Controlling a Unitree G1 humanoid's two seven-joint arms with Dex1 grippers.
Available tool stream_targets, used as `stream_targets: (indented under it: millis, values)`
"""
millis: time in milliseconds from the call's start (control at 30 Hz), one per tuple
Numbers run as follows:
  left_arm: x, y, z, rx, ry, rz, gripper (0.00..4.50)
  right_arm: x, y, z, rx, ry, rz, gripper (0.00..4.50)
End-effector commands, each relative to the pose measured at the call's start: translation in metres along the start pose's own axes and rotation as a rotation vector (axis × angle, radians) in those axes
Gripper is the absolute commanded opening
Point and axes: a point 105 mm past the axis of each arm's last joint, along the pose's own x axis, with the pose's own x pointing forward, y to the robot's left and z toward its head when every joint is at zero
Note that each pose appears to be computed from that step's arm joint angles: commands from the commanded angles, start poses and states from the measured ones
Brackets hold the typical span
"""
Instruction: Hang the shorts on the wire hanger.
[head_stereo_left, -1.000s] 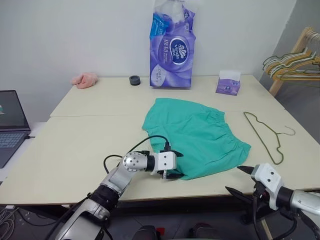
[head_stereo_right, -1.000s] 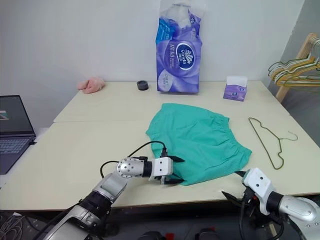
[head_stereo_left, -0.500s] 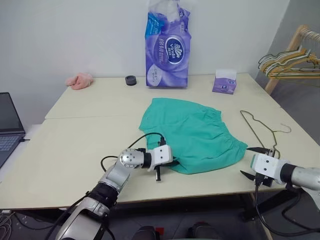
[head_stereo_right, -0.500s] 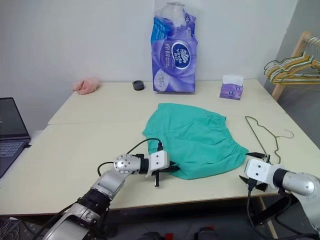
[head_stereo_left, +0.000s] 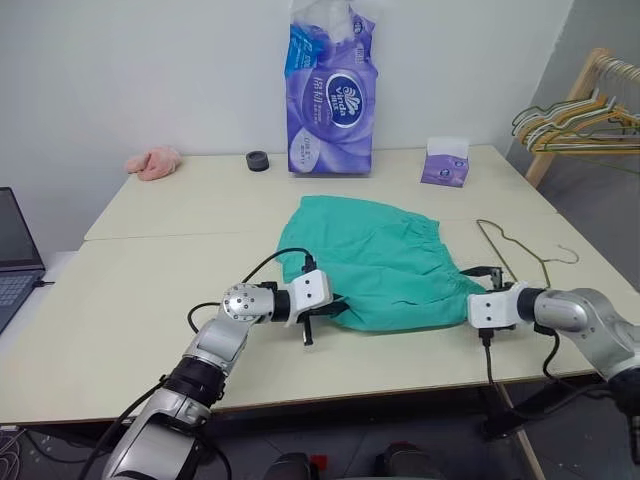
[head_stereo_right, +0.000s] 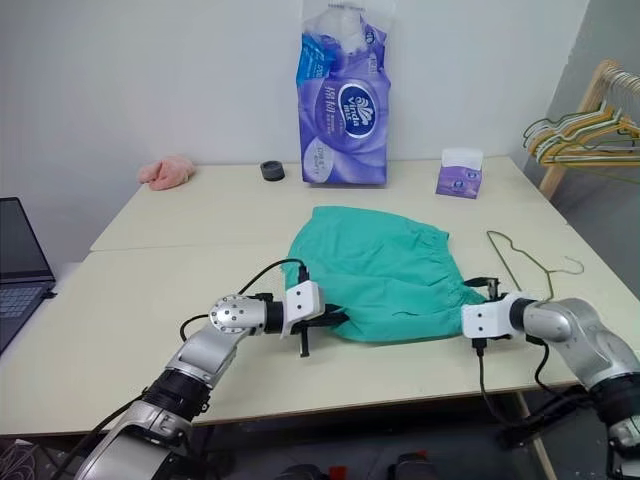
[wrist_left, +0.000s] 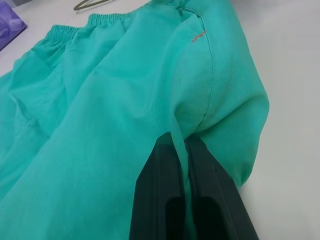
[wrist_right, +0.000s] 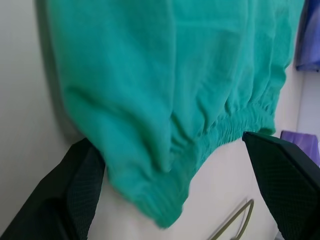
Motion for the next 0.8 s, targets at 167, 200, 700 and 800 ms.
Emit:
stream_targets:
  millis: [167,200,700,800]
  values:
    - [-0.015,0.008,0.008,0.041,-0.013,0.012,0.0,-0.003,-0.015,0.008,-0.003,-0.047,-0.03,1.82]
    - [-0.017,0.006,0.007,0.038,-0.008,-0.003,0.0,-0.004,-0.014,0.01,0.004,-0.056,-0.029,1.48]
    - [-0.078,-0.08,-0.001,-0.085,0.176,-0.571,0.0,-0.045,0.029,0.065,0.197,-0.234,0.314,0.02]
    - [-0.088,-0.097,0.005,-0.144,0.185,-0.652,0.0,-0.06,0.044,0.065,0.219,-0.203,0.413,0.02]
